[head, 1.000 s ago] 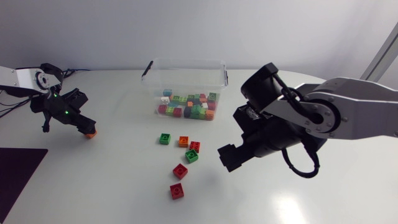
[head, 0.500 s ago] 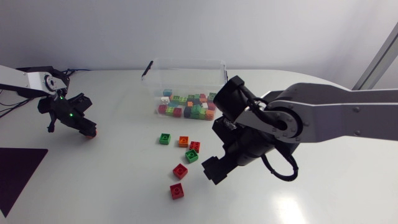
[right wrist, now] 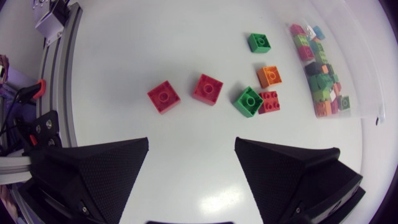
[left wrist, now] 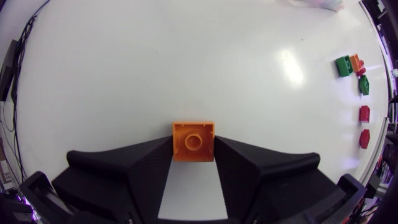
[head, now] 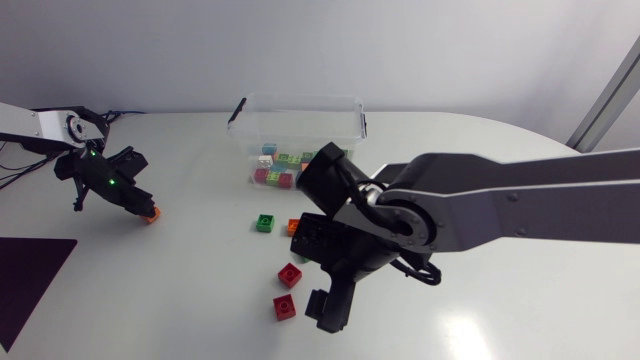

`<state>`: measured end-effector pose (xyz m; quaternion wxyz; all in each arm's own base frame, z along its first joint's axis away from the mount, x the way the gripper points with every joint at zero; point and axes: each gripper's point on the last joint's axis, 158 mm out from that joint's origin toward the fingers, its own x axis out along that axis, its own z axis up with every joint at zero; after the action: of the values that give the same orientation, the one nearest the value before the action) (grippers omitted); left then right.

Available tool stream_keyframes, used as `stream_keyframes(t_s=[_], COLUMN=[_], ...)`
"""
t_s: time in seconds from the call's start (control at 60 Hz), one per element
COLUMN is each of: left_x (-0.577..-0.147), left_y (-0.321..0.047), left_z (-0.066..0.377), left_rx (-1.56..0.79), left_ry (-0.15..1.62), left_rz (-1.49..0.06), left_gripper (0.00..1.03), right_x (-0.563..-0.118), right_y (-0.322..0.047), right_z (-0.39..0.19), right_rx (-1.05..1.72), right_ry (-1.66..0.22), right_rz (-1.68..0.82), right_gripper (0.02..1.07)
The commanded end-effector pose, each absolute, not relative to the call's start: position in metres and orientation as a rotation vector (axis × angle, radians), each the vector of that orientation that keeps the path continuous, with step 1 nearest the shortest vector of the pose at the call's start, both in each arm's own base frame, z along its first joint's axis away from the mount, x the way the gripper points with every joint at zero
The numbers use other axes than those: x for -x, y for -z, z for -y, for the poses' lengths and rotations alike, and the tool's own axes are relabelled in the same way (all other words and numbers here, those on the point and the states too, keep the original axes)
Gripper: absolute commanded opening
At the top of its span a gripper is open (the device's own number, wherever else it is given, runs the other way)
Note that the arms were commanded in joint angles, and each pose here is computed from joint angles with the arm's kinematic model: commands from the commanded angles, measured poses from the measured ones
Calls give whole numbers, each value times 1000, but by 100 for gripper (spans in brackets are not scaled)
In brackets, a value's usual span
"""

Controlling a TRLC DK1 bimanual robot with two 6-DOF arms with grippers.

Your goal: Place the duplo bricks in the container

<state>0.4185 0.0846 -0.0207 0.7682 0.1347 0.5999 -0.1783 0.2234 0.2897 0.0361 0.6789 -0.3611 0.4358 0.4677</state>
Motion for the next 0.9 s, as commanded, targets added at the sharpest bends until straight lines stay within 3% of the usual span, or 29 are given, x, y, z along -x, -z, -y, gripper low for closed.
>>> stream_keyframes(t_s=[0.0,0.733,0.883], left_x=[-413,-409,-415], left_y=[1,-100,-112], left_z=[-72,18,31], left_rx=[-307,-316,-306], left_ry=[416,526,550], left_rz=[-1267,-1030,-1002], left_gripper=[43,43,43], right_x=[-217,-201,-200], right_y=[-34,4,13], right_z=[-300,-343,-345], right_rx=[904,1234,1286], right_ry=[-1133,-1325,-1331], right_rz=[-929,-982,-1020], right_gripper=[102,102,93])
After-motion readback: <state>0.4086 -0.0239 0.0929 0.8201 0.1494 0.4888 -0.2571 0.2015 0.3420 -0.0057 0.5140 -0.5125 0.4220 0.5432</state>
